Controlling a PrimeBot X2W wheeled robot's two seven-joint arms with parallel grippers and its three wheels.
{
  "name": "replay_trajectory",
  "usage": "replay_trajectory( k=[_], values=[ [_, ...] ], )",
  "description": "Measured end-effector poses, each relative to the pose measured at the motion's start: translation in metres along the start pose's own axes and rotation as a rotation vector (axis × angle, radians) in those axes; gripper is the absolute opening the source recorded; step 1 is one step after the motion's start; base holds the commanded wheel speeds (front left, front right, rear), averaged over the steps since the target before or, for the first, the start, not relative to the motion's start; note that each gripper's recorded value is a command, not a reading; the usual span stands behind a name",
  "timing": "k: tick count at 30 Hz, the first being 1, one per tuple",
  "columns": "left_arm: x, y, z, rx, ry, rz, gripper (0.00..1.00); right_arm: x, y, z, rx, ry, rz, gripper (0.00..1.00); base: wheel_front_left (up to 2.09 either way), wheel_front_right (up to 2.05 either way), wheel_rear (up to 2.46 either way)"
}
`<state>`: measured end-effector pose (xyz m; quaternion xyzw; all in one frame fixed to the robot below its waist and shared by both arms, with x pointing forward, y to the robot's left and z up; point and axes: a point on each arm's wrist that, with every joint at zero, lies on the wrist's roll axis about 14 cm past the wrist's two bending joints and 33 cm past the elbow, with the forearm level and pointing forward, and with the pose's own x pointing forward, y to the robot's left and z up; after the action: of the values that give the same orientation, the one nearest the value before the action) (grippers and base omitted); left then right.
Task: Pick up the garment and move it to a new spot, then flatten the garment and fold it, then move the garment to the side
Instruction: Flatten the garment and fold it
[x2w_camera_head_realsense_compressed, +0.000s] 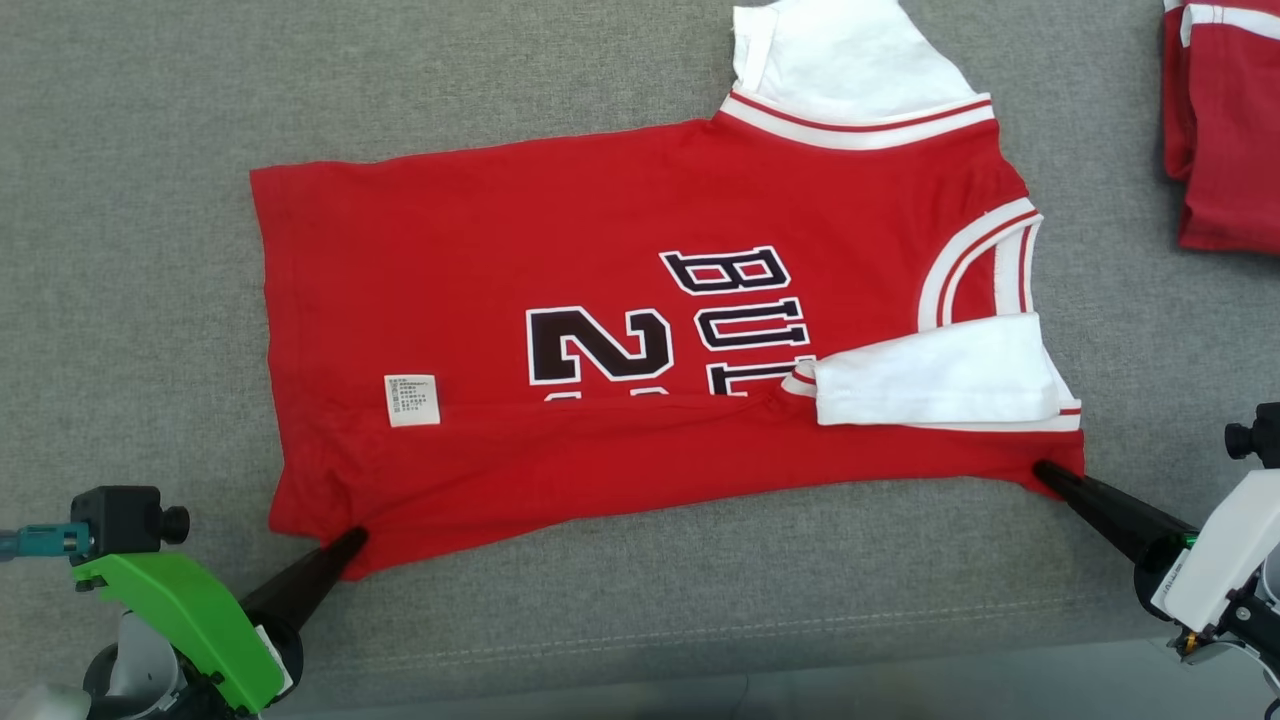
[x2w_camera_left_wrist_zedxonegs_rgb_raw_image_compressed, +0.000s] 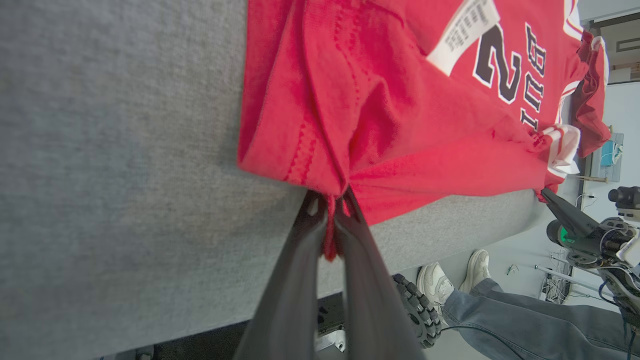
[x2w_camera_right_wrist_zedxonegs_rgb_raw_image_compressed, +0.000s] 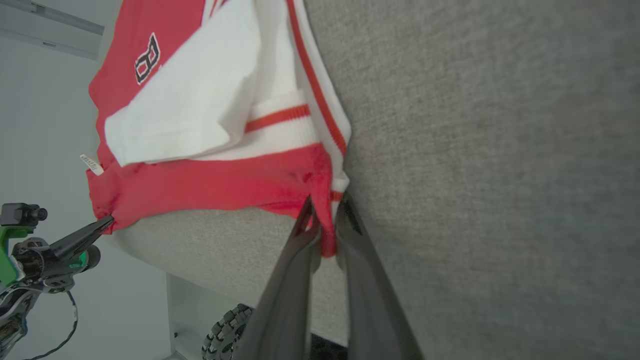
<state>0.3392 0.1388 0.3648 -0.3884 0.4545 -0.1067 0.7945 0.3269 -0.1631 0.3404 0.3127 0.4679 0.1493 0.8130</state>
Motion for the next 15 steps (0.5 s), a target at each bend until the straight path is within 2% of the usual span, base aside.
replay_trajectory(
  k=[2,3,4,5,15],
  values=[
    [0.001,0.001,0.0,0.004,0.005,0.003,0.0,-0.001,0.001,0.0,-0.002,-0.002,0.002,0.0,0.0,0.0,0.0],
    [0.002,0.001,0.0,0.004,0.007,0.003,0.0,-0.001,0.002,0.0,-0.004,-0.003,0.004,0.08,0.0,0.0,0.0],
    [0.003,0.001,0.0,0.006,0.01,0.001,0.0,-0.001,0.002,0.001,-0.011,-0.004,0.004,0.1,0.0,0.0,0.0],
    [0.003,0.0,0.001,0.009,0.01,-0.001,0.0,-0.001,0.003,0.002,-0.022,-0.007,0.006,0.0,0.0,0.0,0.0],
    [-0.002,-0.009,0.024,0.041,-0.027,-0.028,0.0,-0.005,0.007,0.02,-0.073,-0.033,0.017,0.0,0.0,0.0,0.0]
  ],
)
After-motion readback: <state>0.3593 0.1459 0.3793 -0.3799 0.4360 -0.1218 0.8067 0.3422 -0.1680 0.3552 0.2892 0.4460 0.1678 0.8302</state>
